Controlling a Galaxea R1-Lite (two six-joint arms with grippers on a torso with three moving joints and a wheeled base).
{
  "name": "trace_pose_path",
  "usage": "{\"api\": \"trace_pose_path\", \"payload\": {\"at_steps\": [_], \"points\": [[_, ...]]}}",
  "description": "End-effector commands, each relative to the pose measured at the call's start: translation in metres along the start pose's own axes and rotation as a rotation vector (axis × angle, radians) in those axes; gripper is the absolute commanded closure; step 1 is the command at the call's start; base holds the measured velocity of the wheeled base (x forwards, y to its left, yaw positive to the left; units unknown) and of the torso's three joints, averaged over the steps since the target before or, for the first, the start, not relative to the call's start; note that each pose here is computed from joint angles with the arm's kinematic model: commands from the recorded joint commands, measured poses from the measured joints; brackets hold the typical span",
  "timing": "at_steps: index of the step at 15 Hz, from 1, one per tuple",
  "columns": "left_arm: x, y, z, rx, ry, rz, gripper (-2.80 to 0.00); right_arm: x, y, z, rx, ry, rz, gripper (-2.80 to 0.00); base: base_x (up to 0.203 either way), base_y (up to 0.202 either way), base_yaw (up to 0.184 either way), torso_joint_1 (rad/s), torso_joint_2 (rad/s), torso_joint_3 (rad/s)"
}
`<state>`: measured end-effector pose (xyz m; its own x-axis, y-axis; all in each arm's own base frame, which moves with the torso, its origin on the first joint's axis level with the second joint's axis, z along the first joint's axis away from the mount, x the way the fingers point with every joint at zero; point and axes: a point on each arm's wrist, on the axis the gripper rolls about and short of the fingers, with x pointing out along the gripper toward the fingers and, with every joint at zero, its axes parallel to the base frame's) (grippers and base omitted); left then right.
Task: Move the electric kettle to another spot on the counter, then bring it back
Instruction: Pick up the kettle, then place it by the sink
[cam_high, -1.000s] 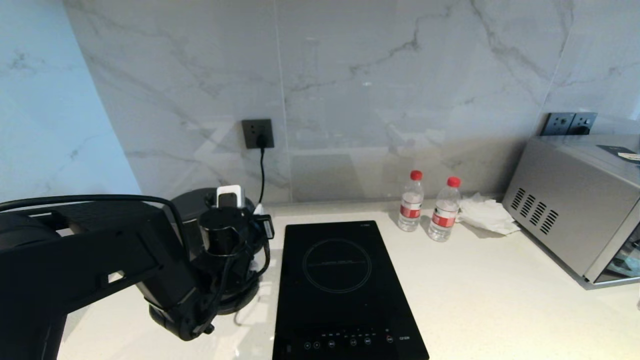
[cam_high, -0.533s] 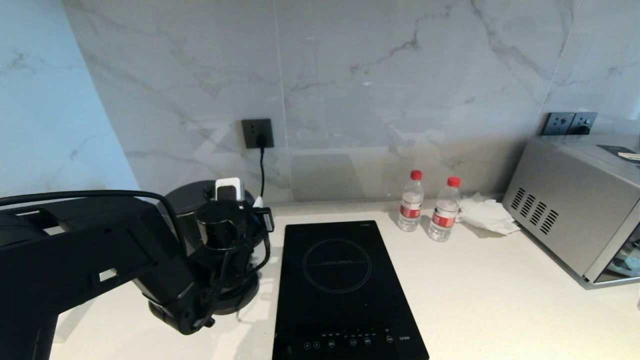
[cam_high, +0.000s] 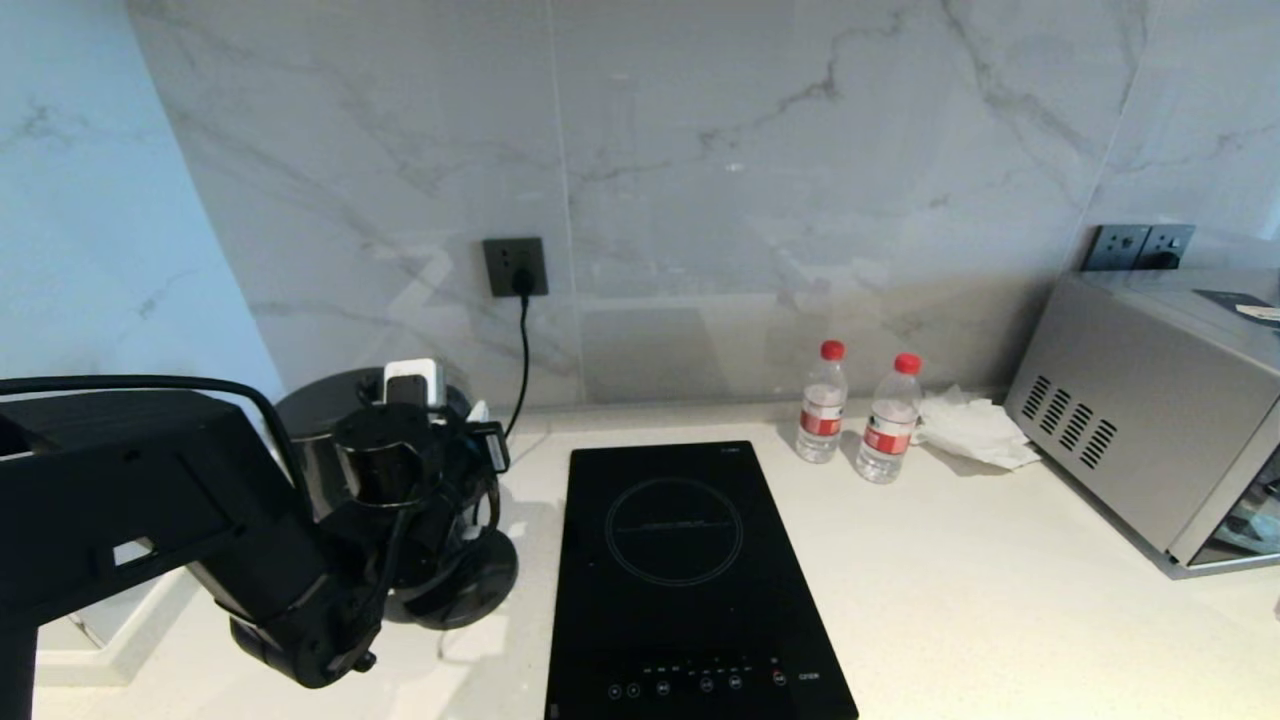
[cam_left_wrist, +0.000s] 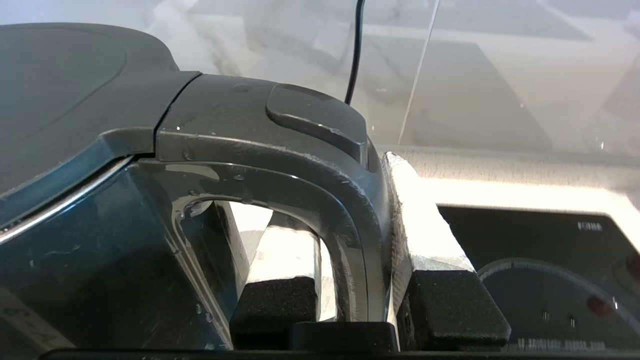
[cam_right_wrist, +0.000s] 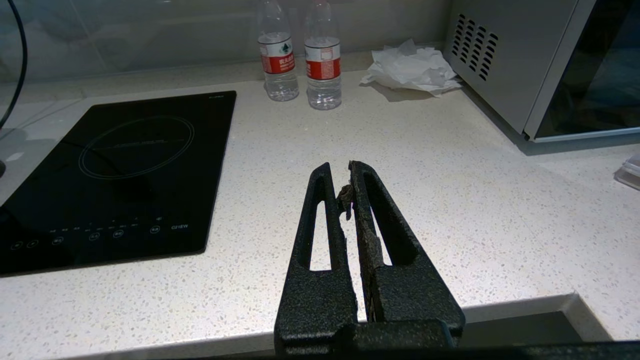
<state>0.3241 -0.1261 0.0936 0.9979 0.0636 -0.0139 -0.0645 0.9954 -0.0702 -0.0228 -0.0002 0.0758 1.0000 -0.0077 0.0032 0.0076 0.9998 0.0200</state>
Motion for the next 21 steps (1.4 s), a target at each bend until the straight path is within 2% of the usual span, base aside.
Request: {"api": "trace_pose_path", "payload": {"at_steps": [1, 3, 6, 9, 13, 17, 21], "points": [[-0.012, 0.008, 0.013, -0.005, -0.019, 0.007, 0.0, 0.0, 0.0, 0.0, 0.0, 0.0, 0.0, 0.0, 0.0, 0.0, 0.0, 0.0, 0.0, 0.0], [-0.017, 0.017, 0.015, 0.008, -0.014, 0.022, 0.0, 0.0, 0.0, 0.0, 0.0, 0.0, 0.0, 0.0, 0.0, 0.0, 0.0, 0.0, 0.0, 0.0], [-0.009, 0.041, 0.011, 0.006, -0.017, 0.075, 0.0, 0.0, 0.0, 0.0, 0.0, 0.0, 0.0, 0.0, 0.0, 0.0, 0.0, 0.0, 0.0, 0.0], [-0.013, 0.064, 0.006, 0.01, -0.007, 0.081, 0.0, 0.0, 0.0, 0.0, 0.0, 0.0, 0.0, 0.0, 0.0, 0.0, 0.0, 0.0, 0.0, 0.0], [-0.022, 0.075, 0.001, 0.026, 0.033, 0.113, 0.0, 0.0, 0.0, 0.0, 0.0, 0.0, 0.0, 0.0, 0.0, 0.0, 0.0, 0.0, 0.0, 0.0], [-0.017, 0.097, -0.005, 0.03, 0.056, 0.179, 0.0, 0.0, 0.0, 0.0, 0.0, 0.0, 0.001, 0.0, 0.0, 0.0, 0.0, 0.0, 0.0, 0.0], [-0.025, 0.116, -0.006, 0.025, 0.085, 0.174, 0.0, 0.0, 0.0, 0.0, 0.0, 0.0, 0.001, 0.0, 0.0, 0.0, 0.0, 0.0, 0.0, 0.0]]}}
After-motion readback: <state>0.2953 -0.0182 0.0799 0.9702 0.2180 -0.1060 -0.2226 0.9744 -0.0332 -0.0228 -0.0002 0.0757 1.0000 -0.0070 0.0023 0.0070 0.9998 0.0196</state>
